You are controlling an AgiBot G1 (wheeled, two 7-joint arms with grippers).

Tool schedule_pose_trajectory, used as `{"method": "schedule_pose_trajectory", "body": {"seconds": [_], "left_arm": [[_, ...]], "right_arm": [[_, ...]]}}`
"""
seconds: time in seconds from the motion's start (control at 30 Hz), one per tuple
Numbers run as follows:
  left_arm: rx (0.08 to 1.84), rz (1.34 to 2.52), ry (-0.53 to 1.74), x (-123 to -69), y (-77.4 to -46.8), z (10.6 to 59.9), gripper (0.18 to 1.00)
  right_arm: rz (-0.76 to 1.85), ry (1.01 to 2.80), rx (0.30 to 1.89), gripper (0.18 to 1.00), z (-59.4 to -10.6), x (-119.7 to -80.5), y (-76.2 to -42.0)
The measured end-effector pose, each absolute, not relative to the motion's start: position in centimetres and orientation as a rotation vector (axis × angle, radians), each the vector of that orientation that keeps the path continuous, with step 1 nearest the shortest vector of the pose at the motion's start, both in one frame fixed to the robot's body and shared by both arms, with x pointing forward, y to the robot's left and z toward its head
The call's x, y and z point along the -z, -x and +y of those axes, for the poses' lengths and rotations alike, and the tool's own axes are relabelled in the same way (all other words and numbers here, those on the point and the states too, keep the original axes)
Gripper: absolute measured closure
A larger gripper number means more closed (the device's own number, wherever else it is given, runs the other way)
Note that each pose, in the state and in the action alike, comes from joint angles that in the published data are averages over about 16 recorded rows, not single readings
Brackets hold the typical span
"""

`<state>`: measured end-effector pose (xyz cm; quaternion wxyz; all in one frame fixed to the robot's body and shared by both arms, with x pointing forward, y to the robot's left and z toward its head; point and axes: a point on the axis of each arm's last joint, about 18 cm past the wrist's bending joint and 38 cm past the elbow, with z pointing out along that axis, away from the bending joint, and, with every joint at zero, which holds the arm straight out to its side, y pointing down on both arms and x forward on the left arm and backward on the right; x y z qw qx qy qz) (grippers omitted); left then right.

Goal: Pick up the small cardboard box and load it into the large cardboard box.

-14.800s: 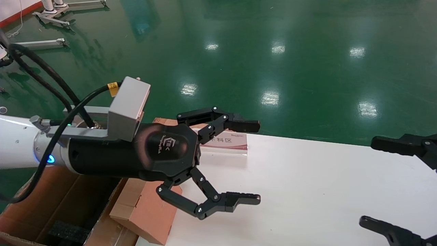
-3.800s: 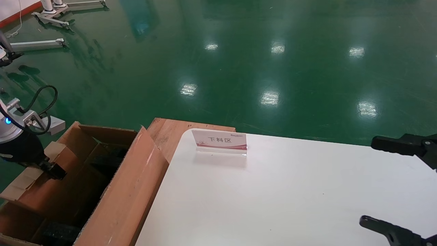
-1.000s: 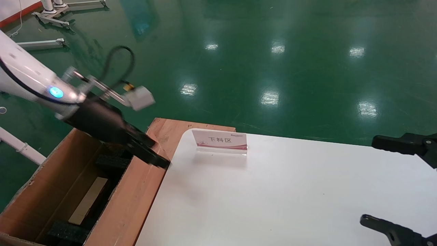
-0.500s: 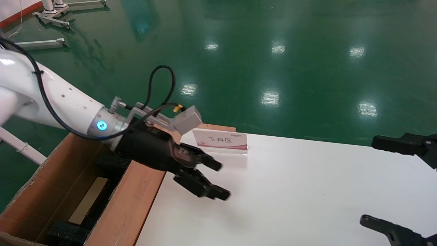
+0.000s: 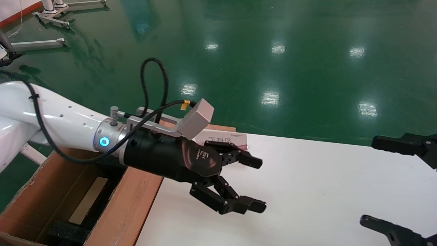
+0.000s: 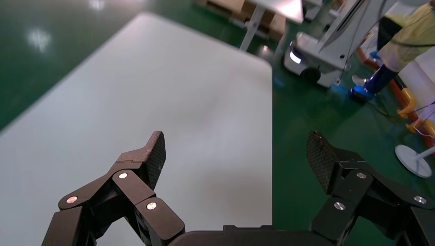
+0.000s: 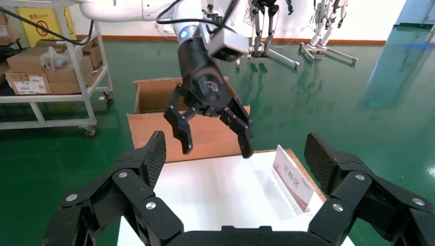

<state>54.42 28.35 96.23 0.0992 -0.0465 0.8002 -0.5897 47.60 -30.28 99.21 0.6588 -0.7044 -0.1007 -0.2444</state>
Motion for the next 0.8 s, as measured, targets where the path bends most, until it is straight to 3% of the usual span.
{"method": "schedule_pose_trajectory", "body": {"seconds": [0.33, 0.8], "left_arm": [[1.832, 2.151, -0.101, -97.7, -51.3, 28.4, 0.184], [1.797, 1.914, -0.283, -99.3, -47.3, 30.1, 0.184]], "right_arm": [[-0.228, 1.595, 0.553, 0.178, -30.3, -99.2, -47.6], [-0.228, 1.595, 0.553, 0.178, -30.3, -99.2, -47.6]]}}
